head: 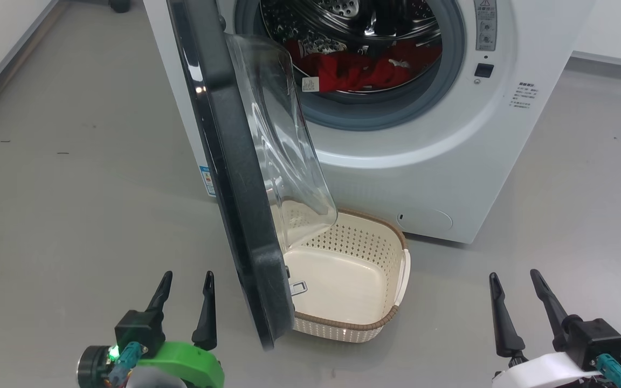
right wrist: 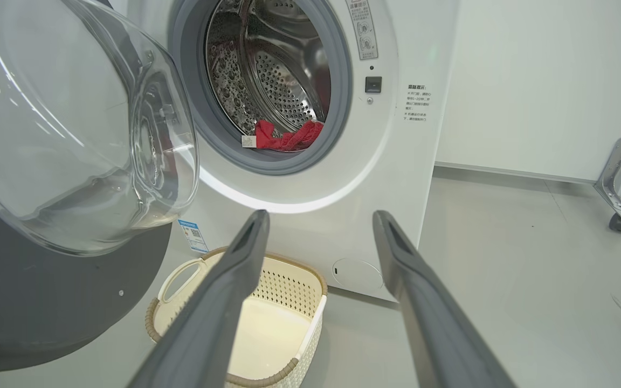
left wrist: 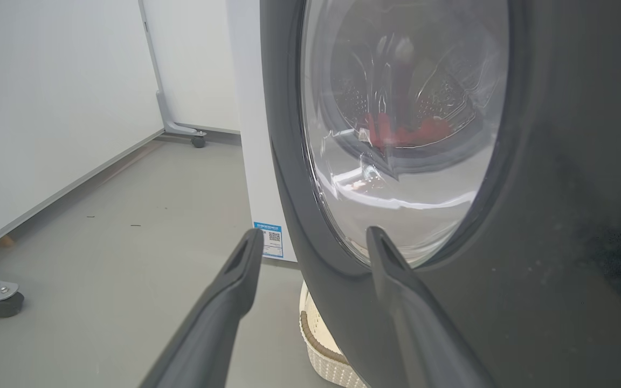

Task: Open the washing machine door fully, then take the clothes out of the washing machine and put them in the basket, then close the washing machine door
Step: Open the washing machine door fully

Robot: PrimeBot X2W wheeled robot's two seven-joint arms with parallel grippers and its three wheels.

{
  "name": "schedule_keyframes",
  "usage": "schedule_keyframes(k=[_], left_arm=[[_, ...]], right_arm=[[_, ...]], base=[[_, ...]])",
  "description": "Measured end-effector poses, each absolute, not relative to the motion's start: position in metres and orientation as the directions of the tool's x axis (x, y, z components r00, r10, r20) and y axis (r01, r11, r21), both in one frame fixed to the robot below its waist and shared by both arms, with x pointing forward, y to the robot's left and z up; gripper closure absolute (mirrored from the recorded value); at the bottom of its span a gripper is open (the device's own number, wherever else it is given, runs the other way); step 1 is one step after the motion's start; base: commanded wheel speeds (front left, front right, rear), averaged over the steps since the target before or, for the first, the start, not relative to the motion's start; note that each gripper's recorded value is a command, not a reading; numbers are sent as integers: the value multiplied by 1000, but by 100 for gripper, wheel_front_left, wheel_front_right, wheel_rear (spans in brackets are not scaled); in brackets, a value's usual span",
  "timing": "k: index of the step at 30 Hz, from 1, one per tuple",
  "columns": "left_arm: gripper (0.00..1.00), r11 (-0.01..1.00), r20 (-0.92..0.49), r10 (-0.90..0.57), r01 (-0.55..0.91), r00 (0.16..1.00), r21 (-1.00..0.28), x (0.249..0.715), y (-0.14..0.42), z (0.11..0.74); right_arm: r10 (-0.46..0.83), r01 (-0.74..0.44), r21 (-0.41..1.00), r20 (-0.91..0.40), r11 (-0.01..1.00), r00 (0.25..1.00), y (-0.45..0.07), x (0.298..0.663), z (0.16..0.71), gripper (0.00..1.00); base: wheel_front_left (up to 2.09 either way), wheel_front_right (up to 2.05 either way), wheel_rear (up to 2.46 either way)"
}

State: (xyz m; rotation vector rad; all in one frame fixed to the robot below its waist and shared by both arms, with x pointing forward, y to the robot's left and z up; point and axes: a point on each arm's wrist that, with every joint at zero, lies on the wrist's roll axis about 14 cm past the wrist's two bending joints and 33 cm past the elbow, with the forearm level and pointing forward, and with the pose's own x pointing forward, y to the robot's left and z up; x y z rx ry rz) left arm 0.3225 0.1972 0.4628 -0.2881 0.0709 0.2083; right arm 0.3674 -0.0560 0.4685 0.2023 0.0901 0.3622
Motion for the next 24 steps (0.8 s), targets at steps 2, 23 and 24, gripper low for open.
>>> schedule_keyframes(k=[2, 23, 24], left_arm=[[0, 937, -100, 193, -214, 976, -275, 322, 197, 462], [98, 937, -109, 194, -218, 975, -275, 320, 197, 460], [100, 936, -110, 195, -218, 975, -275, 320, 197, 459]], right_arm=[[359, -340, 212, -58, 916, 932, -57, 365, 467, 0], [349, -333, 205, -50, 920, 936, -58, 362, 467, 0], [348, -331, 206, -50, 921, 936, -58, 363, 468, 0]], base=[[0, 0, 0], [0, 0, 0], [0, 0, 0]])
